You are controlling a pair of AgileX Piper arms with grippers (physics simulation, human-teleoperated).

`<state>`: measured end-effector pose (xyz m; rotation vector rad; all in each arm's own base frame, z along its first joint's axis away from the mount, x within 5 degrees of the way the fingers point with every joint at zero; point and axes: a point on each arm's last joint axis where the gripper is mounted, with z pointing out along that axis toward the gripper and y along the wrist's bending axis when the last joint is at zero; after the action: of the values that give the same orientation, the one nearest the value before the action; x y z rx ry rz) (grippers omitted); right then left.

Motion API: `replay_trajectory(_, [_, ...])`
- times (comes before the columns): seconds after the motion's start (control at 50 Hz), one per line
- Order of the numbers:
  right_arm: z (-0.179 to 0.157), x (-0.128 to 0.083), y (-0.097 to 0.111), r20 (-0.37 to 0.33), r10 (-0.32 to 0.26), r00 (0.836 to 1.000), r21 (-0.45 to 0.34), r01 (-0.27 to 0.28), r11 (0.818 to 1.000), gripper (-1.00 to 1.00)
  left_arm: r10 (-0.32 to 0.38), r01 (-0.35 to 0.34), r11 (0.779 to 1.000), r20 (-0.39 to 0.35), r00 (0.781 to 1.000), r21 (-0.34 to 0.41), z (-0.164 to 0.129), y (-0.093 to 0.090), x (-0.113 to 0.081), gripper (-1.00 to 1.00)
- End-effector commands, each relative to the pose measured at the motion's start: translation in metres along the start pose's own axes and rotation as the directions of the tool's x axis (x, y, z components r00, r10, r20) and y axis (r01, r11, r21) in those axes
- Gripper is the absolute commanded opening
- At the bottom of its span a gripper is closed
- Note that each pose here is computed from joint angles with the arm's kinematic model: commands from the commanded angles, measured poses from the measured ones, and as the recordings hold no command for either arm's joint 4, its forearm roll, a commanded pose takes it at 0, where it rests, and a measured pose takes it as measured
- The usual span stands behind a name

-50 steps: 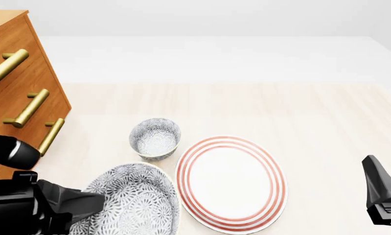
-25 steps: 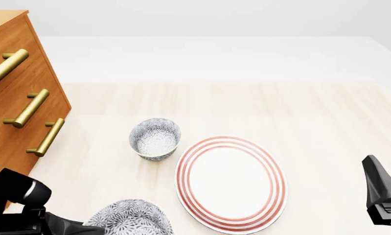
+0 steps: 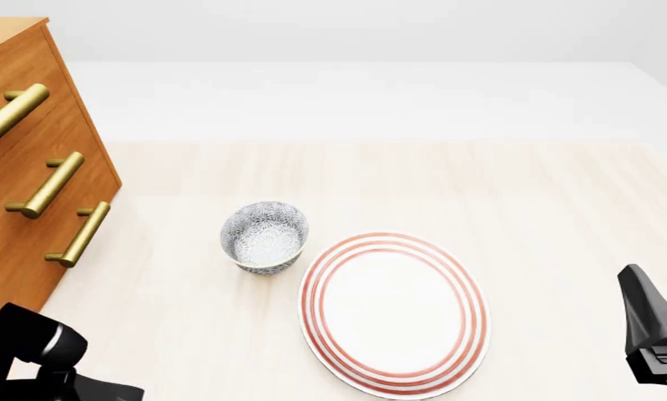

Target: Stack the bowl in the middle on the bowl at the back.

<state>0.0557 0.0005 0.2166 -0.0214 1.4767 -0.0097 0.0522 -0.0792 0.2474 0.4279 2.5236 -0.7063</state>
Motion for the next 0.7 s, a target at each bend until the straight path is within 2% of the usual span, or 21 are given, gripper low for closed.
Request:
replay_trajectory(0.02, [0.000, 0.000, 0.000, 0.000, 0.000, 1.000, 0.000, 0.000, 1.000, 1.00, 0.004, -0.004, 1.000, 0.000, 1.000, -0.005, -0.001, 0.001, 0.000, 1.00])
replay_trajectory(0.22, [0.000, 0.000, 0.000, 0.001, -0.001, 1.000, 0.000, 0.001, 1.000, 1.00, 0.011, -0.010, 1.000, 0.030, 0.999, -0.013, -0.017, 0.000, -0.006, 1.00])
replay_trajectory(0.3, [0.000, -0.001, 0.000, 0.005, 0.001, 1.000, 0.004, -0.001, 1.000, 1.00, 0.026, -0.024, 1.000, 0.072, 0.997, -0.020, -0.035, -0.002, -0.014, 1.00])
replay_trajectory(0.4, [0.001, -0.004, -0.001, -0.008, 0.044, 0.999, 0.024, -0.044, 0.999, 1.00, 0.026, -0.024, 1.000, 0.147, 0.989, -0.015, -0.062, -0.005, -0.021, 1.00])
replay_trajectory(0.42, [0.002, -0.007, -0.003, -0.009, 0.076, 0.997, 0.052, -0.075, 0.996, 1.00, 0.023, -0.021, 1.000, 0.184, 0.983, -0.014, -0.074, -0.005, -0.023, 1.00])
replay_trajectory(0.48, [-0.001, -0.015, -0.003, 0.003, 0.062, 0.998, 0.043, -0.062, 0.997, 1.00, 0.020, -0.017, 1.000, 0.213, 0.977, -0.016, -0.084, -0.005, -0.024, 1.00])
replay_trajectory(0.7, [-0.012, -0.059, -0.003, 0.041, 0.071, 0.997, 0.034, -0.073, 0.997, 1.00, 0.002, 0.008, 1.000, 0.306, 0.952, -0.029, -0.124, -0.002, -0.011, 1.00])
